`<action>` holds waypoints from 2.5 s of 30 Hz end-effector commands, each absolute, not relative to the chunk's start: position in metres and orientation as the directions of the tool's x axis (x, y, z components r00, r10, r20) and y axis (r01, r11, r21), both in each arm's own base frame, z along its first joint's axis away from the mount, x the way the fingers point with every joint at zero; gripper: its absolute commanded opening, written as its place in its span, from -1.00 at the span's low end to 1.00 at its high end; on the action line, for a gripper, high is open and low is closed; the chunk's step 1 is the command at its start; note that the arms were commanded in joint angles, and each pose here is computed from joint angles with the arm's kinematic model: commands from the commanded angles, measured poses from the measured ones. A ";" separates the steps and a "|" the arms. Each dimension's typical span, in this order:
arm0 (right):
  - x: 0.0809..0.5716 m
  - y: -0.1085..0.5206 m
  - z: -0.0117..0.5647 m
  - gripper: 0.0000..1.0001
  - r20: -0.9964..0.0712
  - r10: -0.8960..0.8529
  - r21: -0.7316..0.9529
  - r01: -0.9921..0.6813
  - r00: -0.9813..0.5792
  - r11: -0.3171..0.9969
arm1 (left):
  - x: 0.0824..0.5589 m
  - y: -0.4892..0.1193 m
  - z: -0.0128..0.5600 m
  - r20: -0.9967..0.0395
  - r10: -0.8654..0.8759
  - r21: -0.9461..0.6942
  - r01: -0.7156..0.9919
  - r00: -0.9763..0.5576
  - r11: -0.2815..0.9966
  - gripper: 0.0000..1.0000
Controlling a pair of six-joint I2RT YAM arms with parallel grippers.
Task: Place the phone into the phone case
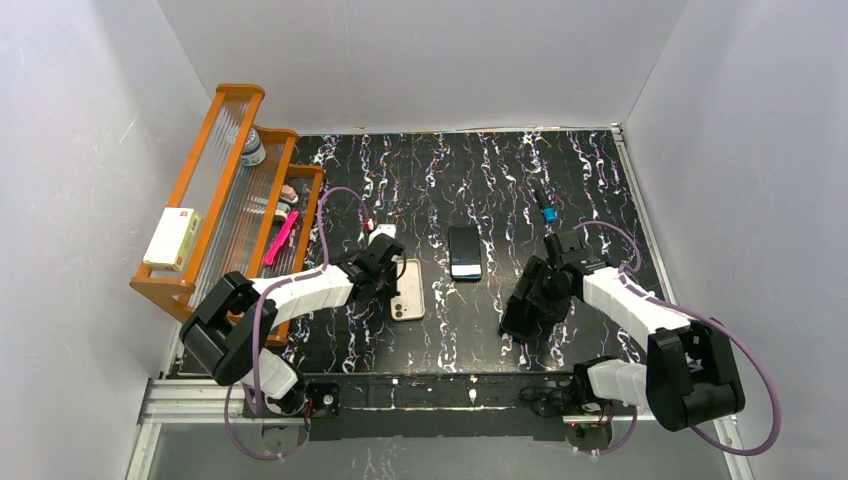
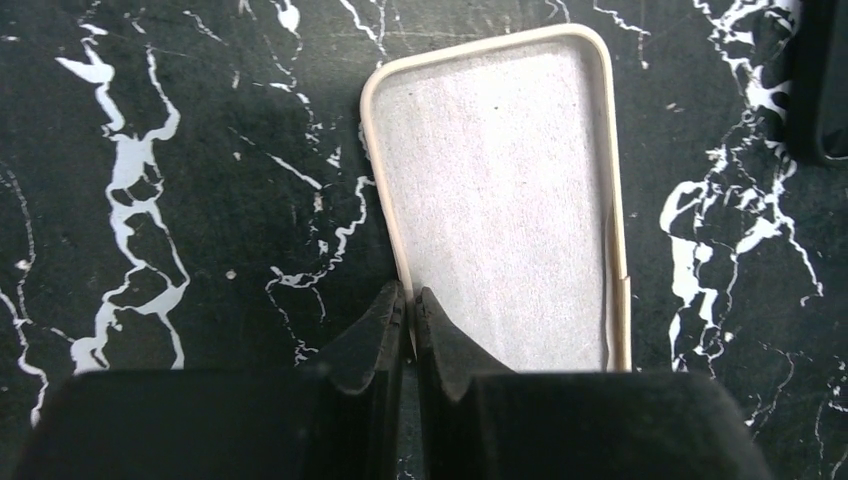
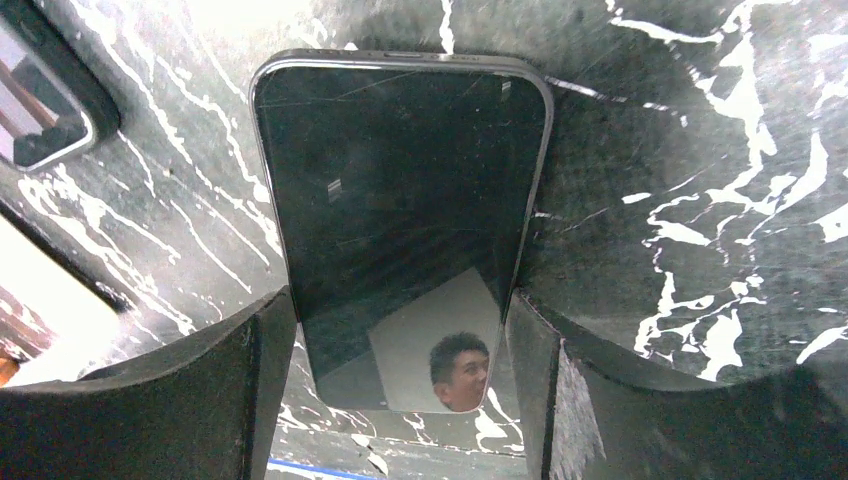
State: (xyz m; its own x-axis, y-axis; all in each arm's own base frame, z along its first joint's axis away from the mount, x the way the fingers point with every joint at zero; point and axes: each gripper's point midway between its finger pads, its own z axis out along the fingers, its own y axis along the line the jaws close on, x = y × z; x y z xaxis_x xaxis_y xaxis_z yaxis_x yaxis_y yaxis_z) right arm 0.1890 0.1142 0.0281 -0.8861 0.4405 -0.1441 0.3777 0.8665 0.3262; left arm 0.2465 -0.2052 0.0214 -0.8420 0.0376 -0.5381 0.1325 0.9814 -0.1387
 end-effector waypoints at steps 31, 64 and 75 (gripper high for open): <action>0.193 0.208 0.109 -0.01 -0.340 0.283 0.648 -0.005 -0.897 0.762 | 0.177 -0.289 0.036 -0.264 -0.194 -0.683 0.042 -0.945 0.729 -0.38; 0.191 0.231 0.113 -0.06 -0.344 0.319 0.667 0.009 -0.883 0.745 | 0.182 -0.274 0.011 -0.499 0.123 -0.283 0.296 -0.858 0.912 -0.75; 0.191 0.229 0.125 -0.05 -0.375 0.313 0.668 -0.020 -0.873 0.744 | 0.203 -0.212 0.047 -0.615 -0.091 -0.152 0.004 -0.783 0.988 -1.00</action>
State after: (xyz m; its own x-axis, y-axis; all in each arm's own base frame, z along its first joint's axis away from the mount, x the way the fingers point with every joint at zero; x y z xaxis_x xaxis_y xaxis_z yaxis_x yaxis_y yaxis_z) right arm 0.1790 0.2201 0.0958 -0.8988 0.3039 -0.3159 0.0408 0.7755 0.6300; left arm 0.1877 -0.2604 0.0257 -0.8551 0.0294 -0.5177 0.1817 0.9520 -0.2462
